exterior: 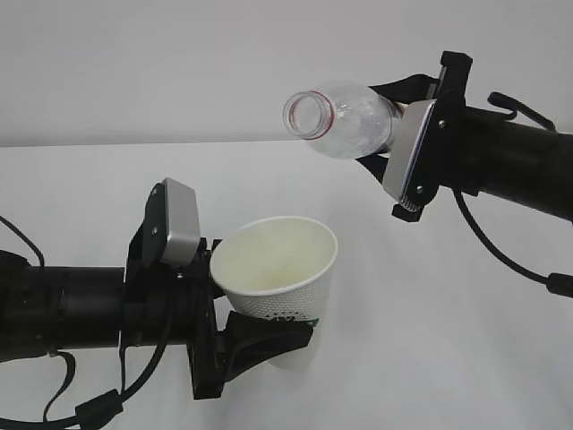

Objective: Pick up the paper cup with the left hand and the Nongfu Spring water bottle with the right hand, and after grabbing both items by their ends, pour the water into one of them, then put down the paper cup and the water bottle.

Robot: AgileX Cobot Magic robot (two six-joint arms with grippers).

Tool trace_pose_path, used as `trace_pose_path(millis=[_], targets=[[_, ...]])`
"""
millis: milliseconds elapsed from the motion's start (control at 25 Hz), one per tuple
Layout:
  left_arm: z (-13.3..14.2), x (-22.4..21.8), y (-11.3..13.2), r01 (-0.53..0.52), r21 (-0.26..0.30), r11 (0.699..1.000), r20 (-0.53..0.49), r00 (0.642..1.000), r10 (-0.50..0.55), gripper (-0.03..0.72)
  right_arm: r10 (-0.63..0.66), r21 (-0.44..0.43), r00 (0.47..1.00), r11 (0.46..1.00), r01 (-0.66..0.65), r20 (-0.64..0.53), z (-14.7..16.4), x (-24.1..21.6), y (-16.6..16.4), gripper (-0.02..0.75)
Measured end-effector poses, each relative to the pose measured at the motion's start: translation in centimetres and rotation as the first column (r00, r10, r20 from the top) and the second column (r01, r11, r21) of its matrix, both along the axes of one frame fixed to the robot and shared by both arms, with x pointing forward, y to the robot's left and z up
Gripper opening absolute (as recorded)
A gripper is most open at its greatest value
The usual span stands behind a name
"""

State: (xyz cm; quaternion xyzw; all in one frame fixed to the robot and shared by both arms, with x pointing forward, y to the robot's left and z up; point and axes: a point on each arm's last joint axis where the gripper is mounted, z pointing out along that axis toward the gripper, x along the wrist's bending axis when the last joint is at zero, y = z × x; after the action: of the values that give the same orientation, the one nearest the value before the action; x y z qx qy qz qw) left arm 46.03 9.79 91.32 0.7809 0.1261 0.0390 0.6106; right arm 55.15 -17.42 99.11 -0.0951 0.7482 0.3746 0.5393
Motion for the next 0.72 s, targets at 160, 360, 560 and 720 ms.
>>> trace_pose_path(millis=[160,360,560,720], targets=[[-0.04,-0.11,-0.02,0.014,0.005,1.0,0.003,1.0,-0.014,0.537,-0.011,-0.001,1.0,1.0,0.011,0.008,0.05,0.08,-0.07,0.47],[-0.04,-0.11,-0.02,0.014,0.005,1.0,0.003,1.0,-0.014,0.537,-0.004,-0.027,0.999,1.0,0.006,0.043,0.13,0.08,-0.06,0.47],[0.2,-0.2,-0.1,0.025,-0.022,0.999,0.007,1.0,-0.025,0.537,0.011,-0.026,0.997,1.0,-0.009,0.079,0.37,0.03,0.04,0.47],[0.34,-0.26,-0.14,0.033,-0.038,0.999,0.01,0.999,-0.032,0.537,0.014,-0.042,0.996,0.999,-0.01,0.092,0.37,0.03,0.04,0.47]])
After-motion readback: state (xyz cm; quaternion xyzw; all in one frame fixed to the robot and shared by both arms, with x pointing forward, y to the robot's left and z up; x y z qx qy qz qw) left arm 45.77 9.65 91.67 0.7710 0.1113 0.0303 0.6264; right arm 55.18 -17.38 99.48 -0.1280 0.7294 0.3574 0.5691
